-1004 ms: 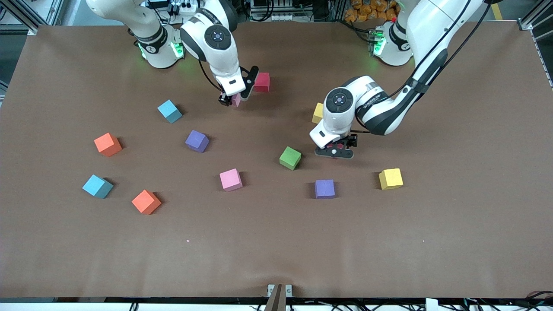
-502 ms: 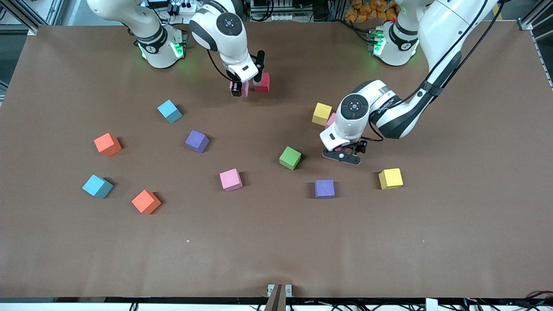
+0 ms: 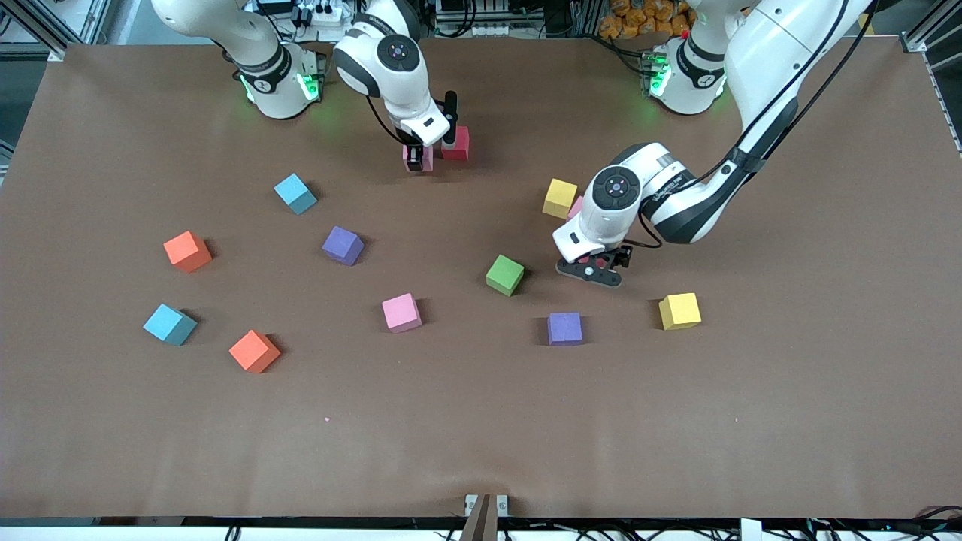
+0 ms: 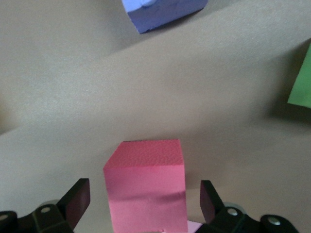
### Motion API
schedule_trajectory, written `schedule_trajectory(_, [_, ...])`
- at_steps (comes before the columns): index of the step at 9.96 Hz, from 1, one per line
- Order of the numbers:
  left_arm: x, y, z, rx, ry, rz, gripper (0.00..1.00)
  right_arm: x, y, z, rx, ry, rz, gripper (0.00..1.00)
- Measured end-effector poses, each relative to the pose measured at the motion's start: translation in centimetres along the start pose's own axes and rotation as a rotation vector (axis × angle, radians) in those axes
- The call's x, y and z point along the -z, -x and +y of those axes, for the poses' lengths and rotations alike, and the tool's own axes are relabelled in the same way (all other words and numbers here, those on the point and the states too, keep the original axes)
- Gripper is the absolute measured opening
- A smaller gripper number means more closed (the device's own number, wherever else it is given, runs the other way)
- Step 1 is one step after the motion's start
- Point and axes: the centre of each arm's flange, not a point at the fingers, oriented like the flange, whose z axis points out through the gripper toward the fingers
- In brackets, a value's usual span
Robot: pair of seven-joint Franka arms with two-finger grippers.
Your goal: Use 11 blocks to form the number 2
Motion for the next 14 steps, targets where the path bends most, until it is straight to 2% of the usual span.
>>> schedule_trajectory(4, [-0.9, 0.1, 0.3, 0.008, 0.015, -0.016, 1.0, -1.0, -0.9, -0.8, 0.028, 0.009, 0.018, 0.65])
schedule_trajectory(8, [-2.5, 0.0, 0.4, 0.074, 0.036, -0.044, 1.0, 0.3, -1.6, -0.9, 0.012, 0.029, 0.047, 0.67])
schedule_trajectory(9, [-2.6, -0.2, 0.2, 0.084, 0.039, -0.045, 1.0, 1.2, -1.6, -1.0, 0.016, 0.032, 0.046, 0.67])
schedule_trajectory(11, [-2.5, -0.5, -0.3, 0.109, 0.04, -0.043, 0.98, 2.9, -1.2, -1.5, 0.03, 0.011, 0.003, 0.66])
schedule_trajectory(12, [-2.5, -0.5, -0.4, 0.13, 0.04, -0.043, 0.84, 3.3, -0.9, -1.7, 0.033, -0.014, -0.004, 0.64])
schedule_trajectory(14, [-2.3, -0.7, -0.5, 0.188, 0.04, -0.04, 0.62, 3.2, -0.7, -1.6, 0.065, -0.097, 0.043, 0.62])
